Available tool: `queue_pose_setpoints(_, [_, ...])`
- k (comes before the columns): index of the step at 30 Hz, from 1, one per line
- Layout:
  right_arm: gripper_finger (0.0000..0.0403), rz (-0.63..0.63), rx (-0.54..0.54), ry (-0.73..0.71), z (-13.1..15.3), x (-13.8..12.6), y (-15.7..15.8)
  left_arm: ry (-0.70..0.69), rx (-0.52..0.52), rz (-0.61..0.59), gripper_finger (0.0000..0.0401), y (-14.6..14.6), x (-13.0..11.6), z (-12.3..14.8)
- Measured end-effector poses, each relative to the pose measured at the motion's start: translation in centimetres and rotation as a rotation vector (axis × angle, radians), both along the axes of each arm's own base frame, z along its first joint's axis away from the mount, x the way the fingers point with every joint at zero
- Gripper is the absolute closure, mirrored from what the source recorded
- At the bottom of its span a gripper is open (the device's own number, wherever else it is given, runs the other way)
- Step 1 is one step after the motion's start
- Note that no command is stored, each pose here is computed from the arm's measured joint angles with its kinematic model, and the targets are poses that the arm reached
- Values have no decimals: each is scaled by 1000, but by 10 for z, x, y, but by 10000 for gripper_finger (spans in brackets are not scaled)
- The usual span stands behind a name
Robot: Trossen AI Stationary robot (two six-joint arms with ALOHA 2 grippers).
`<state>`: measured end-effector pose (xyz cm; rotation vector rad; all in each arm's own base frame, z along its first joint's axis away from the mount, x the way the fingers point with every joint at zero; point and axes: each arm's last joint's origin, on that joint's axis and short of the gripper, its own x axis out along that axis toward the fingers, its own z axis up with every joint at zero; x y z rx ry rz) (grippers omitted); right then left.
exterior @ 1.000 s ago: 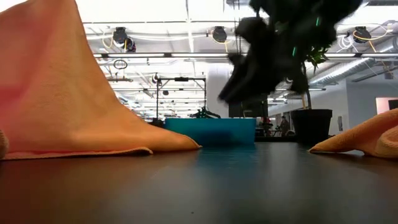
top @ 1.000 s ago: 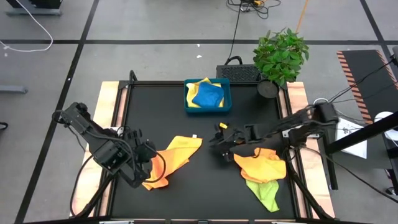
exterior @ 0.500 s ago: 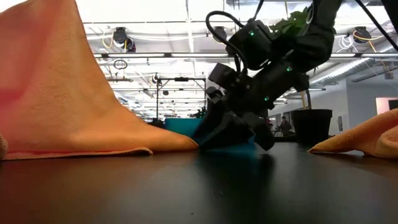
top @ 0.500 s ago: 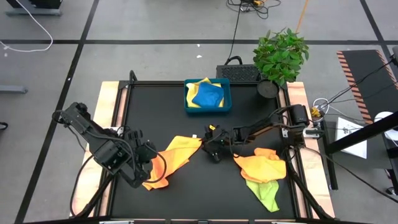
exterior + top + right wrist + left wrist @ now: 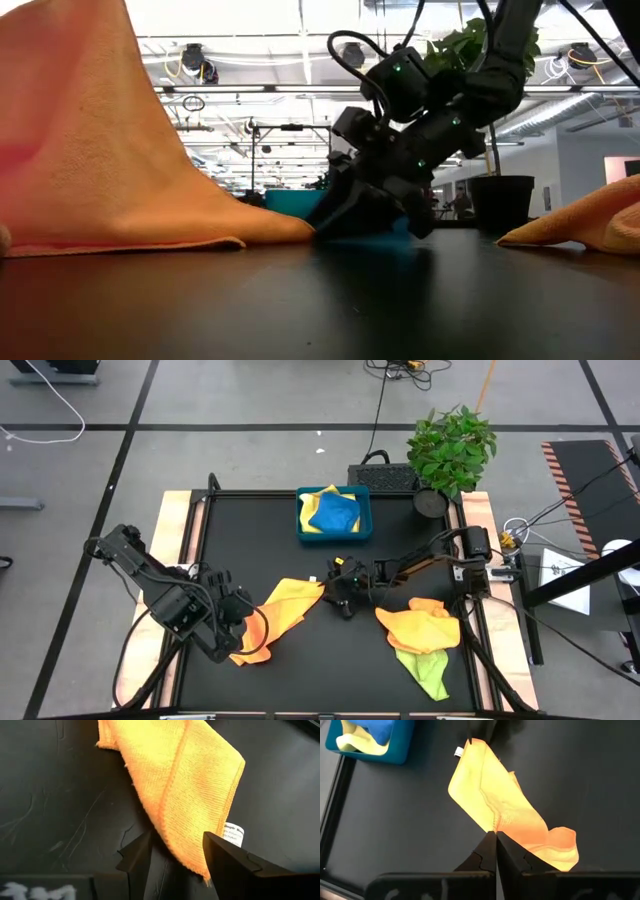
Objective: Fold microfiber towels
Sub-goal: Fold the left orange microfiber towel
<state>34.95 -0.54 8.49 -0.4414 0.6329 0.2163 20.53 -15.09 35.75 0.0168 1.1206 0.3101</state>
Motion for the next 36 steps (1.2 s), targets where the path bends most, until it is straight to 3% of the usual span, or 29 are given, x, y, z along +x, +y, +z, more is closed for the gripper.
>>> queue_pose_setpoints(5, [245,-4,12,6,-3,1,0,8,-16,-3,395,0,0,0])
queue_pose_setpoints(8, [285,-7,18,31,-4,0,0,8,-17,-2,394,0,0,0])
queue_pose_setpoints(13, [385,11,12,43,-6,-1,1,8,-18,0,398,0,0,0])
queue_pose_setpoints(17, [395,-7,-25,42,2,-3,2,10,-15,-5,397,0,0,0])
queue_pose_setpoints(21, [401,-63,-83,42,35,-13,1,37,10,1,398,3,-2,-1])
queue_pose_setpoints(30, [402,-66,-156,-215,151,-56,31,57,41,39,399,13,1,-1])
queue_pose_setpoints(36, [403,-52,-215,-343,192,-87,51,-17,47,8,400,14,2,18])
